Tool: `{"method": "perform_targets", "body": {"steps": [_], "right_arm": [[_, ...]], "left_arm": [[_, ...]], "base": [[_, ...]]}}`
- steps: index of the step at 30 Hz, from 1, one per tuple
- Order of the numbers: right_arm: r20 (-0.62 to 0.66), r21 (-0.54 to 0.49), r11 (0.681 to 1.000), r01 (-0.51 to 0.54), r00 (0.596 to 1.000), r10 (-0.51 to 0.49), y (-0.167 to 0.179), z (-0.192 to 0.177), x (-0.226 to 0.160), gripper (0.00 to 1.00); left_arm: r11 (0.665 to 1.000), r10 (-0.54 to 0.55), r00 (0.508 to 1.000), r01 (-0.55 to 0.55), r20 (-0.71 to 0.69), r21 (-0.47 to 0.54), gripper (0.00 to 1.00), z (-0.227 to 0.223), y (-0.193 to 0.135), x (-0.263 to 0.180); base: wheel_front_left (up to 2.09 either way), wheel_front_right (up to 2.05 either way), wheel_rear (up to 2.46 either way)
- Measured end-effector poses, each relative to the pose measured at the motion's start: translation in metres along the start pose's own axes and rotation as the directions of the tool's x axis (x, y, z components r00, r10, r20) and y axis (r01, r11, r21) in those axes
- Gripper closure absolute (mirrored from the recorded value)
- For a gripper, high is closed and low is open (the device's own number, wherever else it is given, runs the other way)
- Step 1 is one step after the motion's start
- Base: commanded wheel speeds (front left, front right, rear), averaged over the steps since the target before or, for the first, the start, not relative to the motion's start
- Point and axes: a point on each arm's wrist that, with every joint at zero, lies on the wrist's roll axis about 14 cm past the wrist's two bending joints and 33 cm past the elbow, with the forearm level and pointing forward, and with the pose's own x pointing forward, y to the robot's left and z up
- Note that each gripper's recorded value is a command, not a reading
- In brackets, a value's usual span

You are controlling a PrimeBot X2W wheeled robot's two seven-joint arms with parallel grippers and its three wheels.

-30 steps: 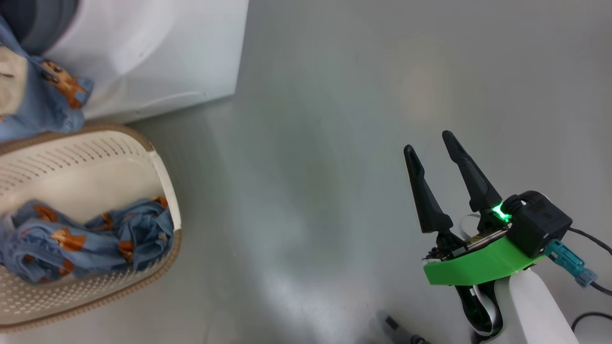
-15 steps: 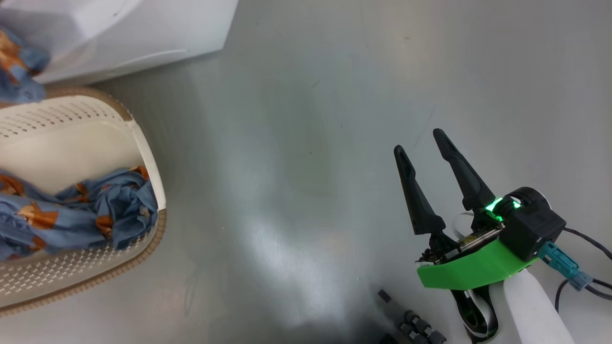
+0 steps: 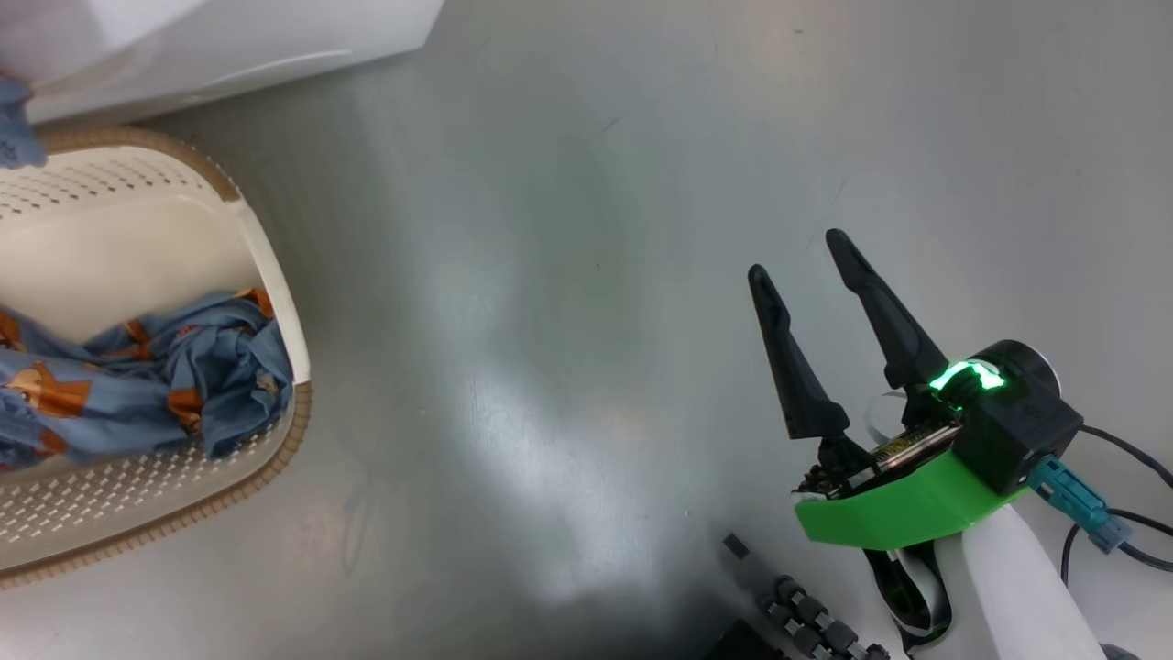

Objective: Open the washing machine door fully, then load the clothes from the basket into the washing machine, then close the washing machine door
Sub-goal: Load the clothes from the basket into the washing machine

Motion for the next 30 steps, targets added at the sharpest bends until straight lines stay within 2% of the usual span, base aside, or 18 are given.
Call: {"method": "perform_targets", "body": {"steps": [3,4,5,6,7,8,17,30], "right_arm": [[0.002,0.004,1.000,-0.009,1.000,0.009,0.003,0.001,0.000,0.00],[0.003,0.006,1.000,-0.011,1.000,0.011,0.004,0.001,0.000,0.00],[0.005,0.007,1.000,-0.014,1.000,0.014,0.005,0.003,-0.001,0.00],[0.008,0.008,1.000,-0.016,1.000,0.016,0.006,0.004,-0.001,0.00],[0.012,0.008,1.000,-0.018,1.000,0.018,0.007,0.005,-0.001,0.00],[0.015,0.009,1.000,-0.019,1.000,0.019,0.007,0.007,-0.001,0.00],[0.056,0.017,0.999,-0.037,0.998,0.036,0.014,0.023,-0.003,0.00],[0.117,0.033,0.996,-0.082,0.990,0.077,0.030,0.046,-0.002,0.00]], "left_arm": [[1.000,0.002,0.999,-0.001,-0.050,0.010,1.00,-0.012,0.000,-0.004],[1.000,0.004,0.998,-0.003,-0.070,0.017,0.80,-0.016,0.001,-0.005],[1.000,0.007,0.996,-0.005,-0.089,0.020,0.65,-0.020,0.002,-0.007],[1.000,0.007,0.995,-0.005,-0.103,0.022,0.55,-0.022,0.002,-0.008],[1.000,0.008,0.994,-0.006,-0.109,0.023,0.17,-0.022,0.002,-0.009],[1.000,0.008,0.993,-0.006,-0.117,0.023,0.00,-0.022,0.003,-0.010],[1.000,0.012,0.989,-0.012,-0.149,0.001,0.00,-0.006,-0.001,-0.019],[0.998,-0.005,0.981,-0.007,-0.192,-0.058,0.00,0.010,-0.010,-0.061]], "base": [[0.00,0.00,0.00],[0.00,0.00,0.00],[0.00,0.00,0.00],[0.00,0.00,0.00],[0.00,0.00,0.00],[0.00,0.00,0.00],[0.00,0.00,0.00],[0.00,0.00,0.00]]}}
